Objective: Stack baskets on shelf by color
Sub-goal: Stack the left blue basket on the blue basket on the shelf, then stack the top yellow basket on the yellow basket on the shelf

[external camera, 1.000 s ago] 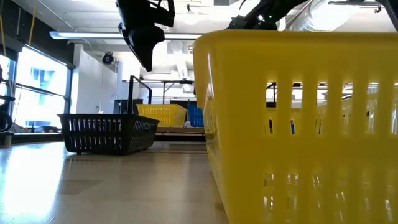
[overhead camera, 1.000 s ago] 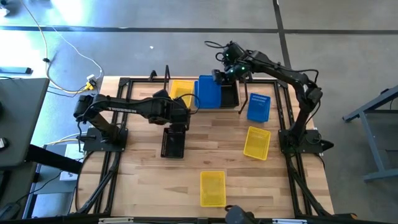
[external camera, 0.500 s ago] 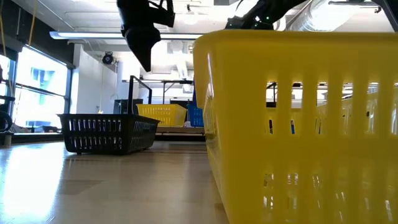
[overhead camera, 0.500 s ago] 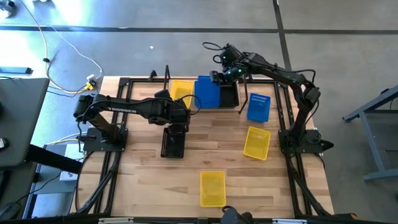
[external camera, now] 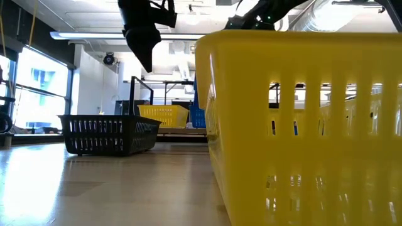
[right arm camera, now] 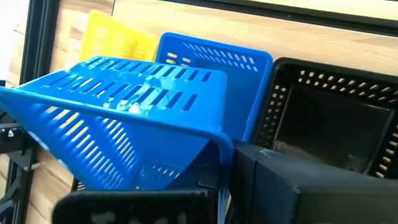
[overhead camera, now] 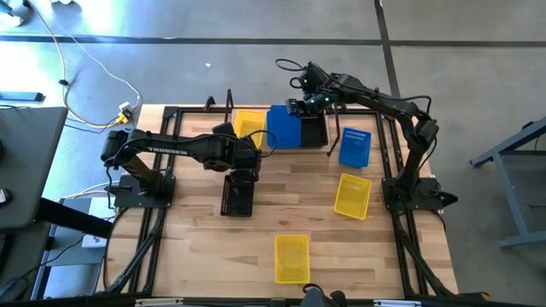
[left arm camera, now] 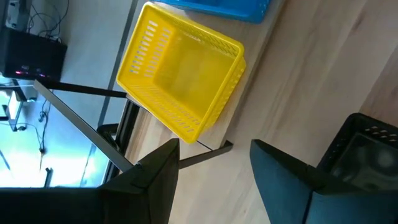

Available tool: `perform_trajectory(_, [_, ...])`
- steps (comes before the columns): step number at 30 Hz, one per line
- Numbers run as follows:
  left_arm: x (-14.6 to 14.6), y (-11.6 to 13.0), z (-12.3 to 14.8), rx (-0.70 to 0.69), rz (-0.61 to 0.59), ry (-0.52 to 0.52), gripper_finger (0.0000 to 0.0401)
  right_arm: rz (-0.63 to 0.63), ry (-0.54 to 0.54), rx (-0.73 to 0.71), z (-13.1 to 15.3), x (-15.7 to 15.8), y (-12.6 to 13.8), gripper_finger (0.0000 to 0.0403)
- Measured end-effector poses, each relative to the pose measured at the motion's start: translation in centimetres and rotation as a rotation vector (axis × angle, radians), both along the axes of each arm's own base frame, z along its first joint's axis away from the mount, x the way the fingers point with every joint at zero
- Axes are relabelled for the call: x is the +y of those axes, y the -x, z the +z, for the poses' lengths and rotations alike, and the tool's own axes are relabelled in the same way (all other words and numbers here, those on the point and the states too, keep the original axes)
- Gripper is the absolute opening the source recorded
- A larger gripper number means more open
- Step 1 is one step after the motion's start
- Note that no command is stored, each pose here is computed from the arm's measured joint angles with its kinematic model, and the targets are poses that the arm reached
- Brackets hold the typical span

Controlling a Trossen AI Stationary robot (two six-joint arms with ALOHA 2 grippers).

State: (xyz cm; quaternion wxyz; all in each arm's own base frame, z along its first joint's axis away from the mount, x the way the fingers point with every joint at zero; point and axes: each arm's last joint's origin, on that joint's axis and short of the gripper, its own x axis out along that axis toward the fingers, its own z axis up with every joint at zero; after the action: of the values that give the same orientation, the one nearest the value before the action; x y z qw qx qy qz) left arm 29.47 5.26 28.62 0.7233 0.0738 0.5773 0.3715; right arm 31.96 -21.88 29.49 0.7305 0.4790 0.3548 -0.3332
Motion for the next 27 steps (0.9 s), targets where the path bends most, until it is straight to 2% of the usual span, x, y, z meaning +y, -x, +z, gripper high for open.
perform_trajectory(9, [0.0,0.0,0.0,0.0,0.0,0.0,0.0186,-0.003,0.001,0.001,0.0,0.0,0.0,0.0051])
perform_trajectory(20, [0.0,0.0,0.0,0.013,-0.014,-0.004,0.0186,0.01,0.012,0.004,0.0,0.0,0.0,0.0057])
perform_trajectory(23, [0.0,0.1,0.0,0.026,-0.014,-0.003,0.0186,0.068,-0.001,-0.011,0.2,0.2,0.1,0.0057])
perform_trajectory(27, [-0.3,0.7,0.7,0.003,-0.026,0.029,0.0186,0.187,-0.016,0.028,0.6,2.4,-0.1,0.0057])
